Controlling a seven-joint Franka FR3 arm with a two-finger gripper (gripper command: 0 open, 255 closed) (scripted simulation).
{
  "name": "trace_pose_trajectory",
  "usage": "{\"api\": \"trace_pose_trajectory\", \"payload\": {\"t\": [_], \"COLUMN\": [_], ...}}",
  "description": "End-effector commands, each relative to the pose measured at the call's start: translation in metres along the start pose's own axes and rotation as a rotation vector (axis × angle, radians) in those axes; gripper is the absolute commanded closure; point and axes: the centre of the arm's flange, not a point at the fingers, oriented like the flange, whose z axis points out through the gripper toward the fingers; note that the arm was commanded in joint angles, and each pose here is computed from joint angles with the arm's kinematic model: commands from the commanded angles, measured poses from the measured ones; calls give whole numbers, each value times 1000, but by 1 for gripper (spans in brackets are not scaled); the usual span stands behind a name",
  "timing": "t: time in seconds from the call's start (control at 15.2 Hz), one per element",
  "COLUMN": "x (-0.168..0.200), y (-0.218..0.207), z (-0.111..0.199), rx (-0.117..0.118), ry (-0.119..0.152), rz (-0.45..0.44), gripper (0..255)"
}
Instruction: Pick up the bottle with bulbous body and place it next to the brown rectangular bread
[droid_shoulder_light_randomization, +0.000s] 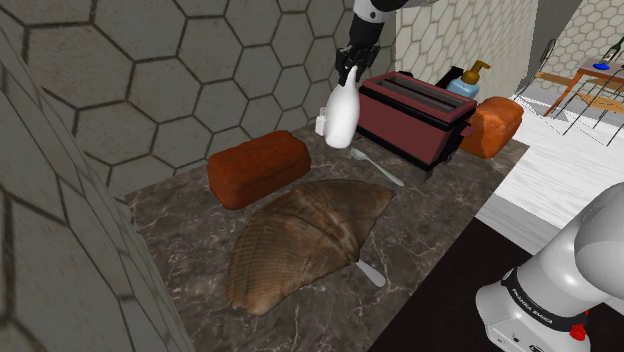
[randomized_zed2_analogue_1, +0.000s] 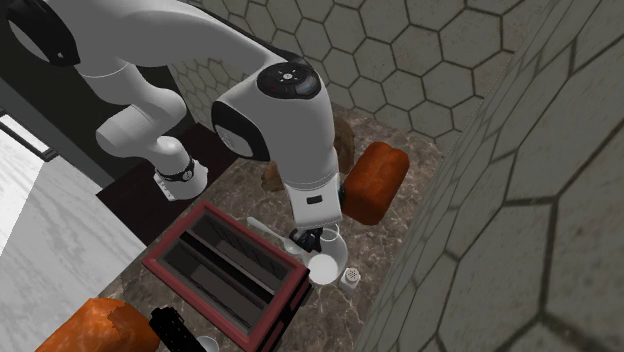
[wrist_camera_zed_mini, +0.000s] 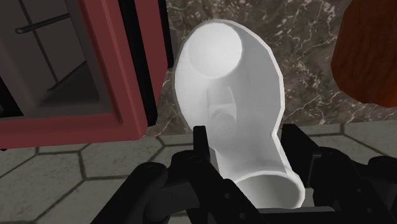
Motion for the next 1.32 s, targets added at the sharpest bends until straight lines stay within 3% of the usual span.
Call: {"api": "trace_pose_trajectory", "payload": {"t": [0.0, 1.25], "x": [-1, 20], "y": [0, 1], "z": [1, -97], "rx": [0, 0], "ry": [-2, -2], "rz": [-1, -1], "gripper": [255, 255]}}
